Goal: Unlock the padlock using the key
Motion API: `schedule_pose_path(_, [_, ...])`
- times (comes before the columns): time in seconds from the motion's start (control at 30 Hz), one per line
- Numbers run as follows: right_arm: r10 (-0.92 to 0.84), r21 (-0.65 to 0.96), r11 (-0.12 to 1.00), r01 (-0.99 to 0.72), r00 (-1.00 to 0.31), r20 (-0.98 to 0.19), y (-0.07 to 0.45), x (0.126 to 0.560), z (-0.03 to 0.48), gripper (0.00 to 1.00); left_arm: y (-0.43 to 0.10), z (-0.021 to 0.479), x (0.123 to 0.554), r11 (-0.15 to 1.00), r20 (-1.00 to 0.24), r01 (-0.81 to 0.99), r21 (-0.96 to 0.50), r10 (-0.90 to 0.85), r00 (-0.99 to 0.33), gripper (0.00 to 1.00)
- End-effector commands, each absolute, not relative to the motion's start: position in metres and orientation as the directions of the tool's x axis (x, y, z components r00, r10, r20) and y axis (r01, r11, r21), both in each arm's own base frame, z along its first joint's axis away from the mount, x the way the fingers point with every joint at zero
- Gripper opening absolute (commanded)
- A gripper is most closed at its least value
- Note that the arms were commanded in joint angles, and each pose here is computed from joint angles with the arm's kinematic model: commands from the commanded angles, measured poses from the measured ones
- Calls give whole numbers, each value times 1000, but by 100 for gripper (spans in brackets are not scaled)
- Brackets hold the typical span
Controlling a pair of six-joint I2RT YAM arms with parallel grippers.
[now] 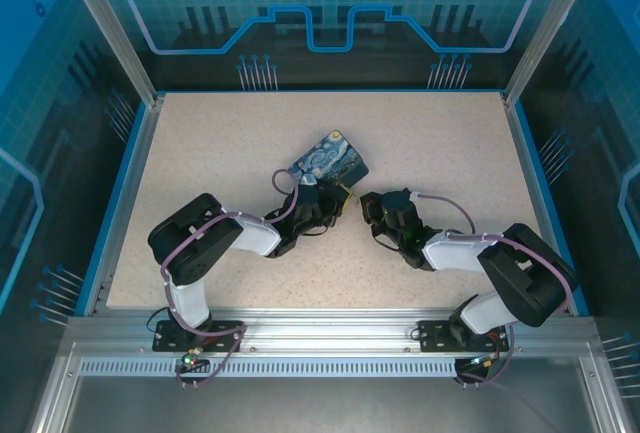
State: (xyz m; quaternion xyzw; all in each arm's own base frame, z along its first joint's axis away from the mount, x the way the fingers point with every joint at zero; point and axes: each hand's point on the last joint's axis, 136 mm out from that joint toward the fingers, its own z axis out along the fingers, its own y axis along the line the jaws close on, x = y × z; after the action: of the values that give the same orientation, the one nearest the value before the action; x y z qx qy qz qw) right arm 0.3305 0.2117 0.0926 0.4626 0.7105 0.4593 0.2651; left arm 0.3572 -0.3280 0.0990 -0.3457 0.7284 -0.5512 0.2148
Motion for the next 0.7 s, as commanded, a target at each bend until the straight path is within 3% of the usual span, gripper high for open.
schedule_pose_path(0.0, [899,920,138,367,-437,40,218,341,112,0,-334,116,358,107,79,-229,-968,-732,-676,0])
schedule_pose_path(0.67, [888,915,131,382,-456,63,230,340,103,0,-334,115,359,104,80,-228,-968,-734,-675,0])
